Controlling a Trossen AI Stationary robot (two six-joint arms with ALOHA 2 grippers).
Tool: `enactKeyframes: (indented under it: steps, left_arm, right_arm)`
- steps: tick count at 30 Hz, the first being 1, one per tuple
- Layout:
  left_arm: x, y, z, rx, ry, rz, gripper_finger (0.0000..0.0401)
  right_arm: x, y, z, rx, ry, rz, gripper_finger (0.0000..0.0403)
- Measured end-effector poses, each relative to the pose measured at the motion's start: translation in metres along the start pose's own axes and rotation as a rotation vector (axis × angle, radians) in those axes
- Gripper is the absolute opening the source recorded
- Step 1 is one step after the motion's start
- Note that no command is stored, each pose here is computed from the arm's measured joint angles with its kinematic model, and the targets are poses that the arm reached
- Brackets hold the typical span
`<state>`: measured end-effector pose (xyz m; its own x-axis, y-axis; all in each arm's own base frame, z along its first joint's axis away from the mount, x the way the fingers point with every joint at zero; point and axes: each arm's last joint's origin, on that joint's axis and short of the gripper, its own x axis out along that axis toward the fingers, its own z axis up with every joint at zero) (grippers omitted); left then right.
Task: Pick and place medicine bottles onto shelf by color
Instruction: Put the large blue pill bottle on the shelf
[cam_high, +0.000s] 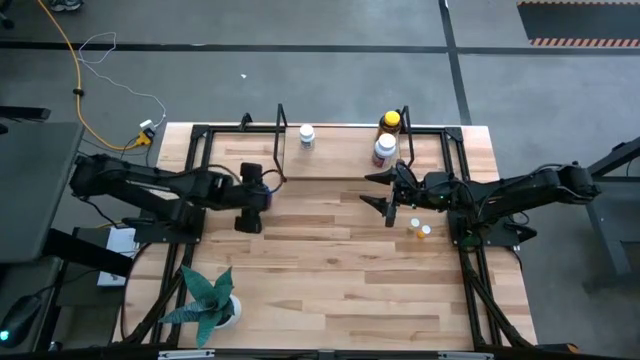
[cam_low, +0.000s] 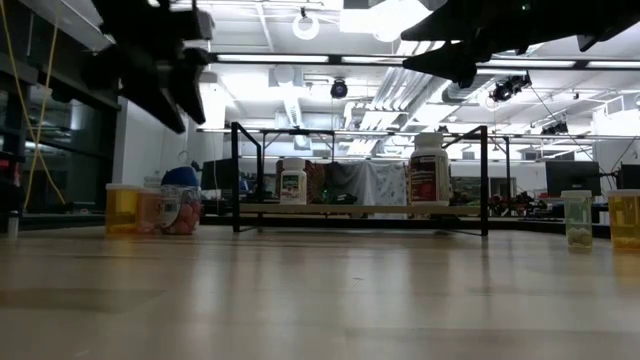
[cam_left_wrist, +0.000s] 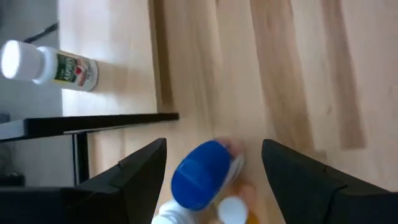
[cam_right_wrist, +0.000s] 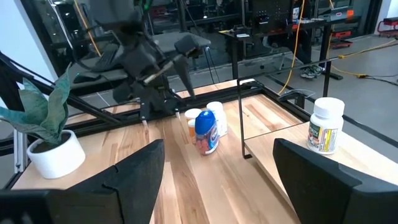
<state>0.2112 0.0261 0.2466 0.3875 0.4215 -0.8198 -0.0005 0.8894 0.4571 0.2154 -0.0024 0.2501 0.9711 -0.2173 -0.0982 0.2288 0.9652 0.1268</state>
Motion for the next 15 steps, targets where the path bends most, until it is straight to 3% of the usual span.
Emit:
enactKeyframes:
  steps: [8,15]
  left_arm:
    - [0.031,0.016,0.008,-0.011,0.123,-0.172,0.0255]
    - [0.052,0.025,0.008,0.063,0.239,-0.219,0.0255]
  right_arm:
    - [0.000,0.000,0.000,-0.003,0.001,0.000,0.0291]
    - [0.000,0.000,-0.001,-0.004,0.006,-0.001,0.0291]
